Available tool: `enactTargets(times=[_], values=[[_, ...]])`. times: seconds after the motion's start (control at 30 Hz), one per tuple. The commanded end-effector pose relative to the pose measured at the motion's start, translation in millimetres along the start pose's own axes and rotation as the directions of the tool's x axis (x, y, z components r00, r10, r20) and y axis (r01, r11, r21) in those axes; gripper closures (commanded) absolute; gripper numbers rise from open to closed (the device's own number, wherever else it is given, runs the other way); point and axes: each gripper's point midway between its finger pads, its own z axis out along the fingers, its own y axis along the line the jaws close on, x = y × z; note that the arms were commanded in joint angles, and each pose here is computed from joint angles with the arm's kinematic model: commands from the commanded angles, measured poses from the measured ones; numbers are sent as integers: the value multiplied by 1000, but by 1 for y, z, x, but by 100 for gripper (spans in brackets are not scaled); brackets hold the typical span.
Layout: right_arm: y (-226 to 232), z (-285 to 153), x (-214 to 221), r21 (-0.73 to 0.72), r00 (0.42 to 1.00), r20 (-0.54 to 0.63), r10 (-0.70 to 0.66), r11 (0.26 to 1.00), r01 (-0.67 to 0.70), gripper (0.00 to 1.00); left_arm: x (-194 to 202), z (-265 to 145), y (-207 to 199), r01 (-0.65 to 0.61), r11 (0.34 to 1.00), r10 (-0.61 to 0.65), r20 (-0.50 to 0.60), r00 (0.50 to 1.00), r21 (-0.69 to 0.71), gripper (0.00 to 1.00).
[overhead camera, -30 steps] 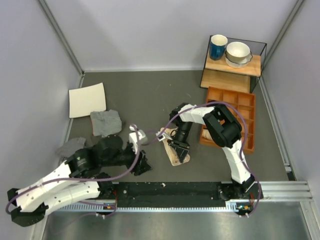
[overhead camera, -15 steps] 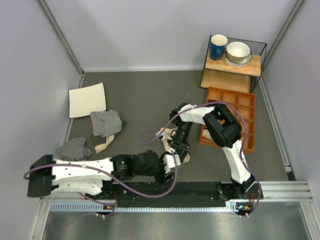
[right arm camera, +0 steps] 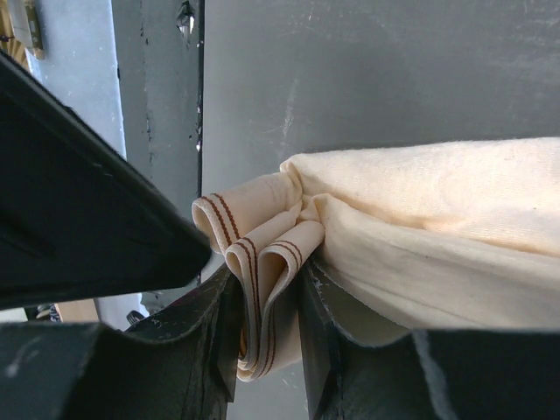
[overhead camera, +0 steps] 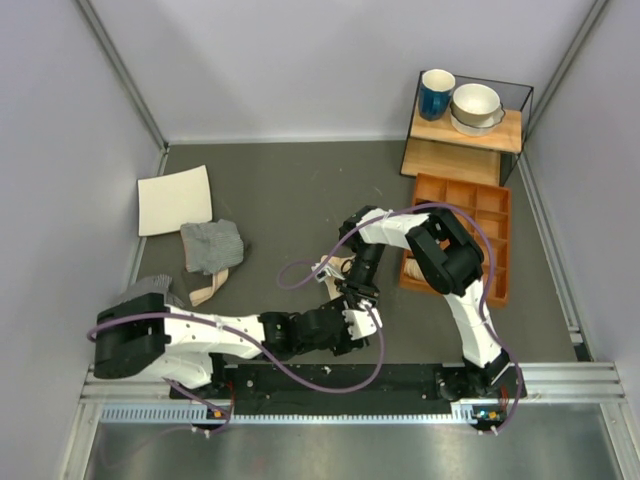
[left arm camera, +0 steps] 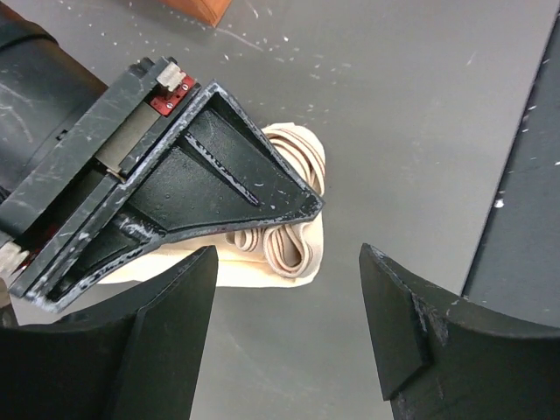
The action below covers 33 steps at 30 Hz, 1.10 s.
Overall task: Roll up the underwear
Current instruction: Roll the underwear to the center of the board.
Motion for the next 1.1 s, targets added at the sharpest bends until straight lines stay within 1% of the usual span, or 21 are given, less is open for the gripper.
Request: enactTargets(times=[0.0, 0.23, 0.4, 0.53, 0.63, 0.67, 0.73, 0.77, 0.8, 0.87, 0.9, 1.0, 1.07], values=[[-5, -9, -11, 35, 998, 37, -48, 998, 47, 70, -17, 13, 14, -38, 997, 40, 27, 999, -65, 28], [-5, -9, -11, 33, 998, 38, -48, 998, 47, 70, -6, 22, 26, -46, 993, 45, -8, 999, -106, 28], [-6, -9, -11, 36, 998, 36, -50, 998, 48, 70, -6, 28, 23, -39, 996, 40, 7, 999, -84, 29], [-5, -8, -11, 33, 998, 38, -47, 998, 46, 69, -3, 35, 22, -36, 997, 36, -4, 999, -74, 31], [-4, -10, -12, 32, 998, 46, -47, 998, 45, 69, 1, 37, 20, -20, 998, 20, -12, 1000, -52, 44], [-3, -9, -13, 31, 998, 45, -50, 998, 49, 69, 3, 37, 19, -14, 999, 14, -18, 1000, -44, 56], [-3, -12, -14, 38, 997, 51, -56, 998, 54, 68, 6, 37, 19, 1, 999, -2, -30, 1000, -32, 72], [-2, -11, -15, 38, 997, 51, -59, 998, 57, 67, 7, 36, 18, 6, 1000, -7, -32, 999, -27, 78], [-1, -14, -16, 46, 996, 56, -68, 997, 65, 66, 7, 36, 19, 12, 1000, -13, -35, 999, -24, 89], [1, -16, -18, 56, 995, 56, -78, 996, 75, 64, 10, 34, 16, 29, 1000, -29, -46, 999, -5, 98], [2, -20, -21, 78, 994, 59, -96, 993, 92, 64, 11, 33, 17, 41, 999, -41, -48, 998, -3, 100], [-1, -32, -26, 147, 992, 64, -108, 984, 98, 59, 17, 30, 17, 83, 996, -82, -61, 995, 12, 100], [-2, -48, -31, 207, 986, 91, -138, 971, 116, 56, 22, 27, 15, 118, 993, -117, -67, 991, 25, 100]])
